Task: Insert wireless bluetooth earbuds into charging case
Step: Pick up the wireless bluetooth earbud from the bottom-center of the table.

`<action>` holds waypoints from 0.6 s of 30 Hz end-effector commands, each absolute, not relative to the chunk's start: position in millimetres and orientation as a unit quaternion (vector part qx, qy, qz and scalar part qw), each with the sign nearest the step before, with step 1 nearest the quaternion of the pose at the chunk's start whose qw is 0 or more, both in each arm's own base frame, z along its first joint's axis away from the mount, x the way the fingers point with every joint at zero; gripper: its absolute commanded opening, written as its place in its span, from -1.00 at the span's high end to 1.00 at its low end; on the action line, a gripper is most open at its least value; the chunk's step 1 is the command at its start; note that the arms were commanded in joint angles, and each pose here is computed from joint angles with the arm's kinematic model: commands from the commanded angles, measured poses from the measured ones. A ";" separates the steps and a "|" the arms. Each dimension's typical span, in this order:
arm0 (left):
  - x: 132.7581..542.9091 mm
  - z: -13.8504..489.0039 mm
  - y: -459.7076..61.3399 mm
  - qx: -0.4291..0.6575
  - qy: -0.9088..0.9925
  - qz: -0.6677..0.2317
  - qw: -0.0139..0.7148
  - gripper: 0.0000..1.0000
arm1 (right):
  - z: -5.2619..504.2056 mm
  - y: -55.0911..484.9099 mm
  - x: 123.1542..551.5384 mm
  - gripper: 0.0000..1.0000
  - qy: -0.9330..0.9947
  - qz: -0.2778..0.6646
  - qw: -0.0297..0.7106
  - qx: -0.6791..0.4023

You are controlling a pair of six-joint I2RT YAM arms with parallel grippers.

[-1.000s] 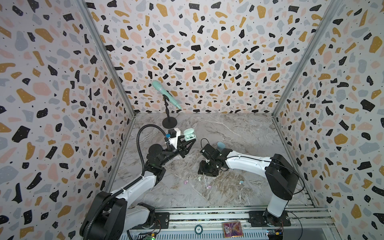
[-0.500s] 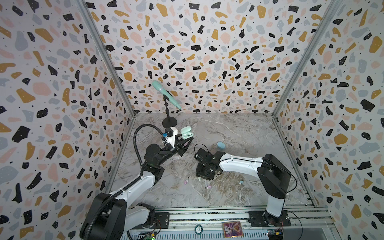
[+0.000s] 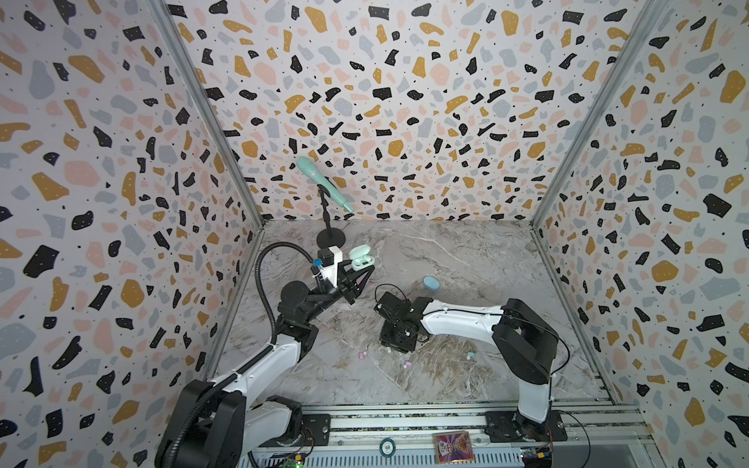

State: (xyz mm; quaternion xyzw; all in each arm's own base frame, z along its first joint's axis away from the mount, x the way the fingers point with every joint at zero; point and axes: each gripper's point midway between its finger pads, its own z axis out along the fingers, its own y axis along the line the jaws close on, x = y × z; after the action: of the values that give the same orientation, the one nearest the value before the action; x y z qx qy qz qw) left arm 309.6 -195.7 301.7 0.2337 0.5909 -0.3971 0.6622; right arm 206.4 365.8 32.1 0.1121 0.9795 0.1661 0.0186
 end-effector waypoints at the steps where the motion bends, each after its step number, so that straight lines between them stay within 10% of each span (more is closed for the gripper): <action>1: 298.3 318.3 -192.8 0.246 0.558 -0.400 0.685 0.34 | 32.4 364.6 208.2 0.26 0.981 0.155 0.020 0.117; 18: 294.2 319.7 -190.0 0.246 0.556 -0.402 0.685 0.34 | 23.1 361.1 205.2 0.44 0.989 0.116 0.001 0.091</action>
State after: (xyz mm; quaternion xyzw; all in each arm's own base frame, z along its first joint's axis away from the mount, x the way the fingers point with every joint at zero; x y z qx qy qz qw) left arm 302.9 -192.1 301.6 0.2337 0.5877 -0.4013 0.6626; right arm 209.9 370.1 26.5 0.1014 0.9836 0.1485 0.0105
